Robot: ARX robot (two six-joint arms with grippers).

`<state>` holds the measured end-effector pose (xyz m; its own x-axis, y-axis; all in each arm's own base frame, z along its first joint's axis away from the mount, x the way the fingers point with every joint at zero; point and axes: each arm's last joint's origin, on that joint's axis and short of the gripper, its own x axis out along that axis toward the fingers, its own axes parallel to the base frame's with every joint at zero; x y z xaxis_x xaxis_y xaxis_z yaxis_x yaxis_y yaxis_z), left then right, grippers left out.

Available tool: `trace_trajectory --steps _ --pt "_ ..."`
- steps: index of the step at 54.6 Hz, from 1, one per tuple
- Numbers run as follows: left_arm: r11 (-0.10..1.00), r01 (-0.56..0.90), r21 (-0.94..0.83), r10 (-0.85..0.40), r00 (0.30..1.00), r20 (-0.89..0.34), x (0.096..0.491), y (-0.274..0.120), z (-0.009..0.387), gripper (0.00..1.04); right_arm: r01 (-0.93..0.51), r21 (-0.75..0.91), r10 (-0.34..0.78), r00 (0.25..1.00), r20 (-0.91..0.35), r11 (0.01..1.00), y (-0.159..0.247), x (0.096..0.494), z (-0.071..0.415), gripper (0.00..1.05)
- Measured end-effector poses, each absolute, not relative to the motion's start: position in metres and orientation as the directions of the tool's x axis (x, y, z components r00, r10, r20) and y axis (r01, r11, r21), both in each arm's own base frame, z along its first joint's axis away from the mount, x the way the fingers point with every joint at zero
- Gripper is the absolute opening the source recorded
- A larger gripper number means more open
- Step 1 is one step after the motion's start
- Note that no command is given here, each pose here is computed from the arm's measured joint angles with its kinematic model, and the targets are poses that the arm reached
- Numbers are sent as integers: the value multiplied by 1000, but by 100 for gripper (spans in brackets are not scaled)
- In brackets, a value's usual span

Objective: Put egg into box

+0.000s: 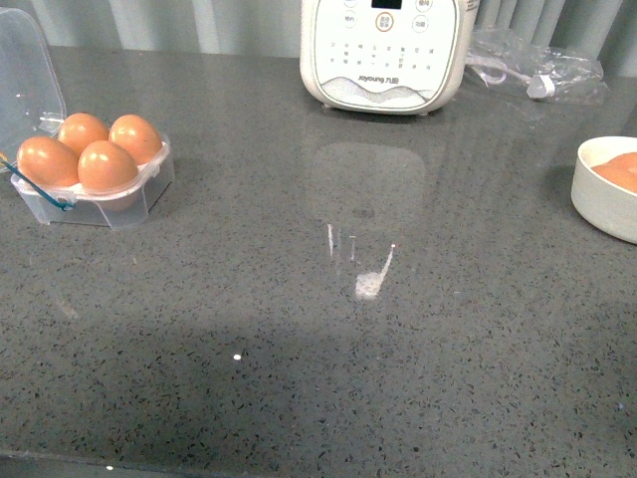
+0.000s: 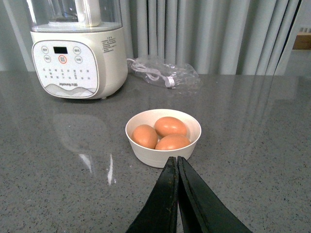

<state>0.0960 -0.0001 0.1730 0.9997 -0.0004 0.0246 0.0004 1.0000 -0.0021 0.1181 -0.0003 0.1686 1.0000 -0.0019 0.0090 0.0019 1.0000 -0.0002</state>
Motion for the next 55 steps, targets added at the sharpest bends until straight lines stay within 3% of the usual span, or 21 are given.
trace_trajectory --steps 43,55 --pt "1000 0 -2 0 1000 26 96 0 173 98 2 -1 -2 1000 2 1000 0 98 165 4" --pt "1000 0 -2 0 1000 26 96 0 173 98 2 -1 -2 1000 2 1000 0 98 165 51"
